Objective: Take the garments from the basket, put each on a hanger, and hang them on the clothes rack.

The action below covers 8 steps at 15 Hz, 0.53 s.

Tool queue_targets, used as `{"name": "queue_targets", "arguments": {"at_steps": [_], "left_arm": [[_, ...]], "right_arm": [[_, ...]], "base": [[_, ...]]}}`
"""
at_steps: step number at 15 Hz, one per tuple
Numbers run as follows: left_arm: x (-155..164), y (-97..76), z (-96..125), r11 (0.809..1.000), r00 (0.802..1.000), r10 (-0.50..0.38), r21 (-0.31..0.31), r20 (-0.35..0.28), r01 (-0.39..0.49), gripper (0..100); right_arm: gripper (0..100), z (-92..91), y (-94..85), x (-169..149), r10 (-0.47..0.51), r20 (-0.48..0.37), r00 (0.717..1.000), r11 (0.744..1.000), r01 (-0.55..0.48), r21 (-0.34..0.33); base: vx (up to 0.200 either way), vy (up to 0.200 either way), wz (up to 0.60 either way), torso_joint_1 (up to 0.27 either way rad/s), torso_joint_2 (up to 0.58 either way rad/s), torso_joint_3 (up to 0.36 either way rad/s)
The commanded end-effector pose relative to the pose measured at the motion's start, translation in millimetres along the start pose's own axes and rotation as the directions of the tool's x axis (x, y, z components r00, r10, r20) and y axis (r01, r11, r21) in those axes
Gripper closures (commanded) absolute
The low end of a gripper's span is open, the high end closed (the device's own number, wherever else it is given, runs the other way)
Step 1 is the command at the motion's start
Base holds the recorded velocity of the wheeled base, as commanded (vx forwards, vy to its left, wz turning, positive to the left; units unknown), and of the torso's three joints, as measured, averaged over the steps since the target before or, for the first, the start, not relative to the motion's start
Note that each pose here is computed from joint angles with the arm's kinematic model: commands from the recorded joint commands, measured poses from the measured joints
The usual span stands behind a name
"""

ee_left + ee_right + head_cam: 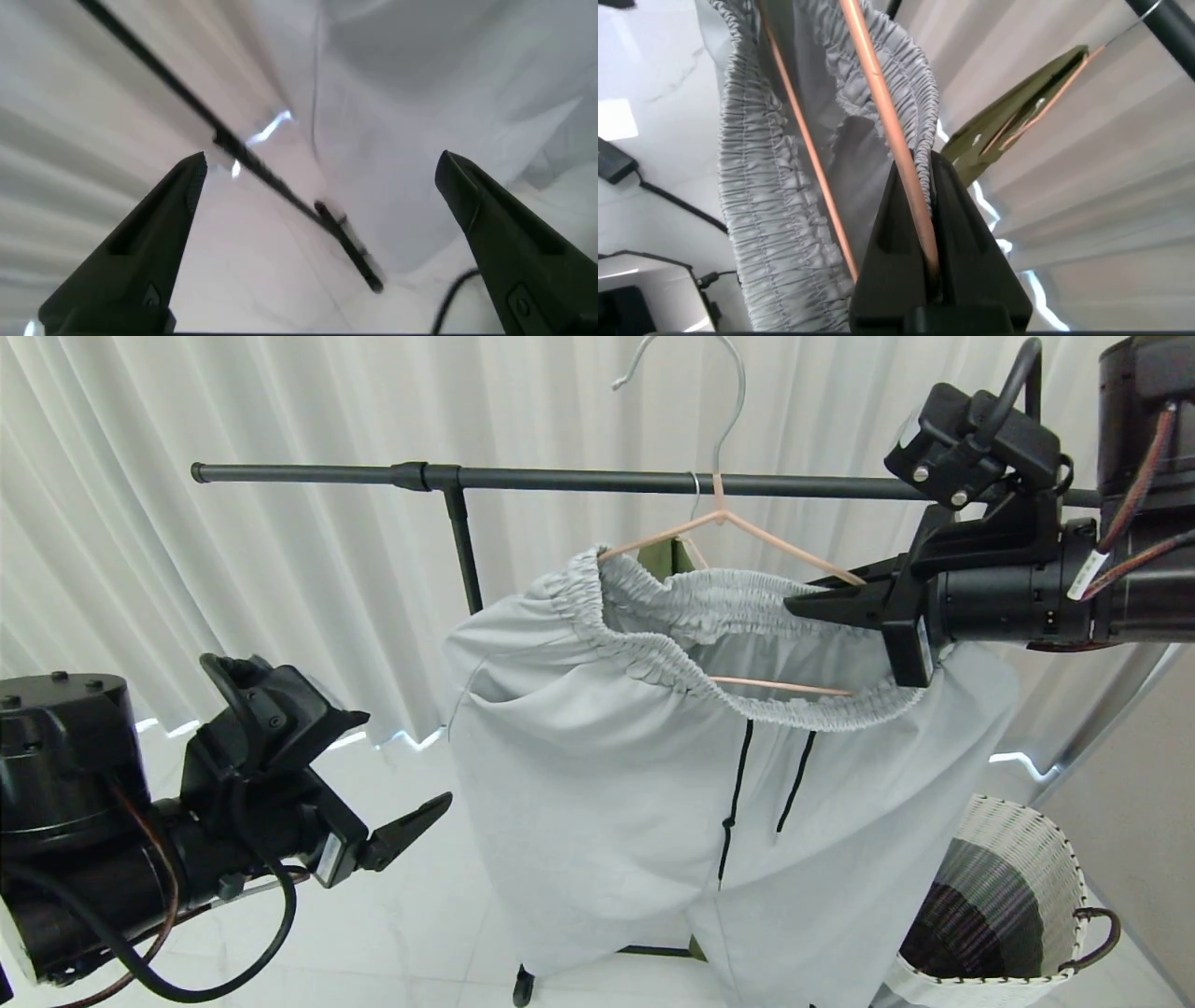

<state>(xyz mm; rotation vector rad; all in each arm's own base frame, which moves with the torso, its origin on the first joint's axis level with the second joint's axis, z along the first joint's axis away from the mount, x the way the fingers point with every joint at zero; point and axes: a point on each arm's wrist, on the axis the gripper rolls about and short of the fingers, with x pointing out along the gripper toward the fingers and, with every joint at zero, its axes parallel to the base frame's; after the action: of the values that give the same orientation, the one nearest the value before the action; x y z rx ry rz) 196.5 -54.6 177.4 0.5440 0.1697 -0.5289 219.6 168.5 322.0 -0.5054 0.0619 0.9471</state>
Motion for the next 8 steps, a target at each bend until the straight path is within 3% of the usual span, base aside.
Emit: {"name": "queue_targets", "arguments": {"at_steps": [1,8], "left_arm": [[9.2,-0.4,-10.3,1.000,0.999,-0.016,-0.027,-0.050,0.015,0],[26.2,6.3,-7.7,0.983,0.998,-0.020,-0.182,-0.058,0.009,0]], "right_arm": [[100,3.0,1.8,-3.6,0.007,0.015,1.000,1.000,-0.006,-0.003],[100,10.6,13.5,-2.8,0.058,0.045,0.997,0.998,-0.058,-0.015]], "base": [[0.000,0.000,0.00,0.000,0.00,0.000],[0.000,0.000,0.00,0.000,0.00,0.000]]}}
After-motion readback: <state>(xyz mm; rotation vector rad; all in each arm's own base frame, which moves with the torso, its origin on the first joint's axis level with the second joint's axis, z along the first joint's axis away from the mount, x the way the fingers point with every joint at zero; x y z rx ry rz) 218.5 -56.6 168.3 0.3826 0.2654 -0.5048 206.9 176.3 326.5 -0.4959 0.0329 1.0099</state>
